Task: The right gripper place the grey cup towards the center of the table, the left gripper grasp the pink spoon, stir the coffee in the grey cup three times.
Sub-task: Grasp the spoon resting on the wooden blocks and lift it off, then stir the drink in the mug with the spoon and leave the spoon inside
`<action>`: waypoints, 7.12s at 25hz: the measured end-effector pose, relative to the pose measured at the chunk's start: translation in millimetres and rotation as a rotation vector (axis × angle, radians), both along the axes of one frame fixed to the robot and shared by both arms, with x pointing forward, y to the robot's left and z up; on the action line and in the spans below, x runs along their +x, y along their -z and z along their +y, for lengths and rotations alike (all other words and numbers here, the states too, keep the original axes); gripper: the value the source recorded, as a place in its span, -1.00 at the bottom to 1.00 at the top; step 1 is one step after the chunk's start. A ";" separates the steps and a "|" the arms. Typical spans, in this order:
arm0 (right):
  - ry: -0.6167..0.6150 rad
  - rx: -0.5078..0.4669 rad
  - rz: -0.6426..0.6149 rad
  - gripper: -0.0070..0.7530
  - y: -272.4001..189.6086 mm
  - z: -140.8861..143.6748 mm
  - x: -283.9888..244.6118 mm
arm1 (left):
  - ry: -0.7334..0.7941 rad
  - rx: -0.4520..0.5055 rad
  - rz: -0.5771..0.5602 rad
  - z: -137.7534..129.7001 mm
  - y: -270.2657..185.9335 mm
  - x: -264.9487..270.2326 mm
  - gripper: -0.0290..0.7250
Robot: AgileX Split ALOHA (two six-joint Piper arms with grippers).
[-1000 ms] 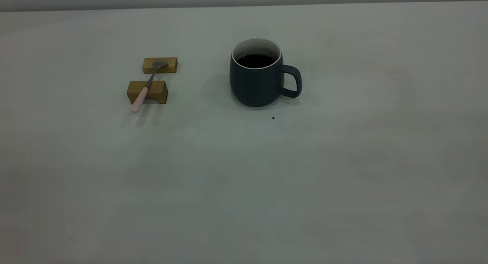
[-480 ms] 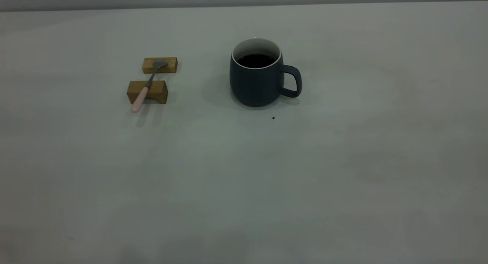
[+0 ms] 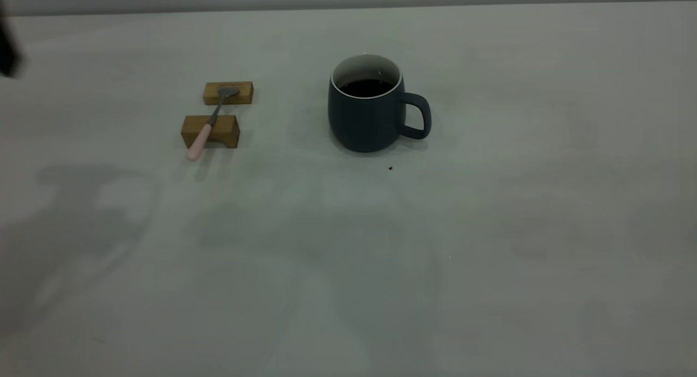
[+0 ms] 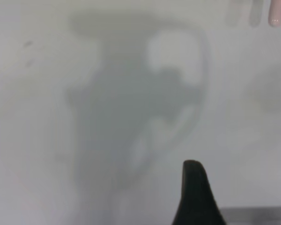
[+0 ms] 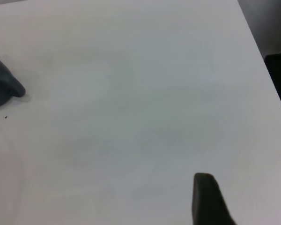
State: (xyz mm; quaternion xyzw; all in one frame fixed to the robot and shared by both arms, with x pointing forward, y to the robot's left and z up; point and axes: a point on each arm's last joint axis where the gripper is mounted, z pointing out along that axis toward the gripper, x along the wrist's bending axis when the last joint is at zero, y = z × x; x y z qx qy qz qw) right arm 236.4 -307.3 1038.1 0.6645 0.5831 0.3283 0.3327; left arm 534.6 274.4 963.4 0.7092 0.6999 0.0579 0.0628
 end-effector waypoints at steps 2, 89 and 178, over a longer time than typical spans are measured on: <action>0.000 0.000 0.000 0.12 0.0 0.0 0.0 | 0.027 -0.002 0.033 -12.4 17.1 24.4 0.56; -0.001 -0.001 -0.001 0.07 0.0 0.0 -0.1 | -1.445 -1.312 0.842 -163.8 -2.4 126.5 -0.59; 0.000 0.000 -0.001 0.06 0.0 0.0 -0.1 | -1.582 -1.189 1.164 -159.1 169.9 163.4 -0.59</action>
